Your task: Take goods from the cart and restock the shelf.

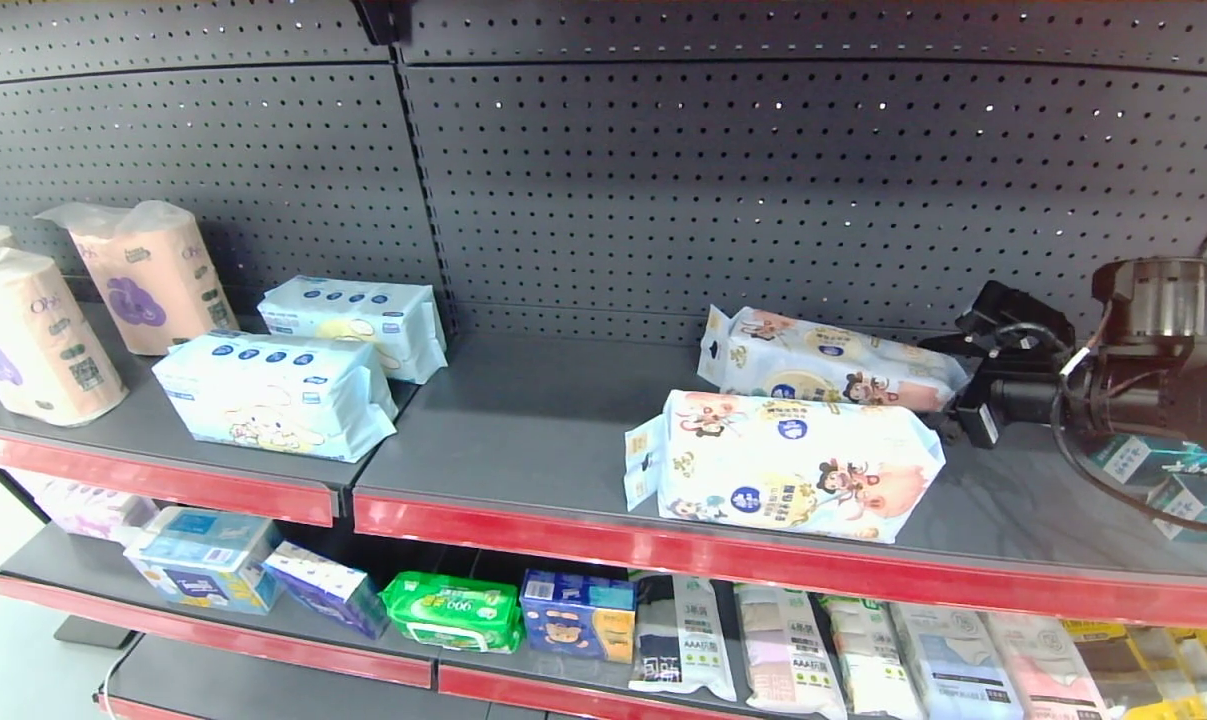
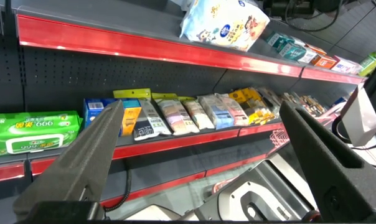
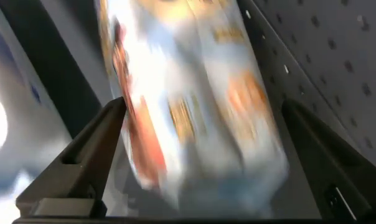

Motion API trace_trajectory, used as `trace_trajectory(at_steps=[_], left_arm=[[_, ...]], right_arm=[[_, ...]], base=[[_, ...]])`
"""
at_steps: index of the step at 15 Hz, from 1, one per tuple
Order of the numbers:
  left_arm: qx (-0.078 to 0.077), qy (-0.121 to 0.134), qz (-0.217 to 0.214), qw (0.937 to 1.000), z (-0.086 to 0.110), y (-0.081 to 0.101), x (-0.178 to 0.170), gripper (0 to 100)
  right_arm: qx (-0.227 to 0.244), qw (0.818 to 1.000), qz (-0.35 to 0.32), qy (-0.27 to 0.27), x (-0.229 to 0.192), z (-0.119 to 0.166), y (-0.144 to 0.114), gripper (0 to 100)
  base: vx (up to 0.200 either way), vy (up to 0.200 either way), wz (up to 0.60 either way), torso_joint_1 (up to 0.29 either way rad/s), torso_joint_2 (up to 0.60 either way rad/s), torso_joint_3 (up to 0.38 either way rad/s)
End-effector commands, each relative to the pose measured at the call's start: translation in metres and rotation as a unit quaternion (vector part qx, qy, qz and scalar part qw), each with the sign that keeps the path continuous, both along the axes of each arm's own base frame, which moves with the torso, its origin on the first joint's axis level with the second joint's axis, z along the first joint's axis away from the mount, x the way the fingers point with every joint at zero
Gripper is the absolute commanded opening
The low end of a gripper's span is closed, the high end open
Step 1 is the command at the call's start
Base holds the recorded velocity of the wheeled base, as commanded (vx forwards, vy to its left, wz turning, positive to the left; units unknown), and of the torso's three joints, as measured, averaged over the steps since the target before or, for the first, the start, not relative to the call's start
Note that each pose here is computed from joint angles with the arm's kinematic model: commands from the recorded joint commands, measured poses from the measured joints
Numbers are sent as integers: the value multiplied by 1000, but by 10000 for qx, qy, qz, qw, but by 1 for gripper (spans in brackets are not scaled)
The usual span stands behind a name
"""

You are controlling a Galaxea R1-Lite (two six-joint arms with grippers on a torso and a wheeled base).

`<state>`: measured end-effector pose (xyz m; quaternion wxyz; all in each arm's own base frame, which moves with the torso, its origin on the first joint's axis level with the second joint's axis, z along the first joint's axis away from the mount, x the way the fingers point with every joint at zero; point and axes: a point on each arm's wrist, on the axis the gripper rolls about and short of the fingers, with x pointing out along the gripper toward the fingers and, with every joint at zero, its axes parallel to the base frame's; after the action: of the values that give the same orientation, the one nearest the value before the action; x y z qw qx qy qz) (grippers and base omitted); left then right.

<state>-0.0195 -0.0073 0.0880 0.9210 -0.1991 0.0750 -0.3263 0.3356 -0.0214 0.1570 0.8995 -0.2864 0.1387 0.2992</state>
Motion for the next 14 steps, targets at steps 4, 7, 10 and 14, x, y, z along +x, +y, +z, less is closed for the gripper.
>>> trace_trajectory(at_steps=[4,7,10,14], left_arm=[[-3,1,1,10000,0,0,0,100],[-4,-6,1,10000,0,0,0,100],[0,-19,-7,10000,1,0,0,100],[0,-19,1,10000,1,0,0,100]], right_arm=[[-58,9990,-401,177,-20,-9,-23,100],[-118,9978,-616,211,-20,-11,-32,100],[-140,9971,-695,262,-18,-14,-34,100],[-150,9970,-727,221,-13,-12,-32,100]], base=[[0,0,0,0,0,0],[0,0,0,0,0,0],[0,0,0,0,0,0],[0,0,0,0,0,0]])
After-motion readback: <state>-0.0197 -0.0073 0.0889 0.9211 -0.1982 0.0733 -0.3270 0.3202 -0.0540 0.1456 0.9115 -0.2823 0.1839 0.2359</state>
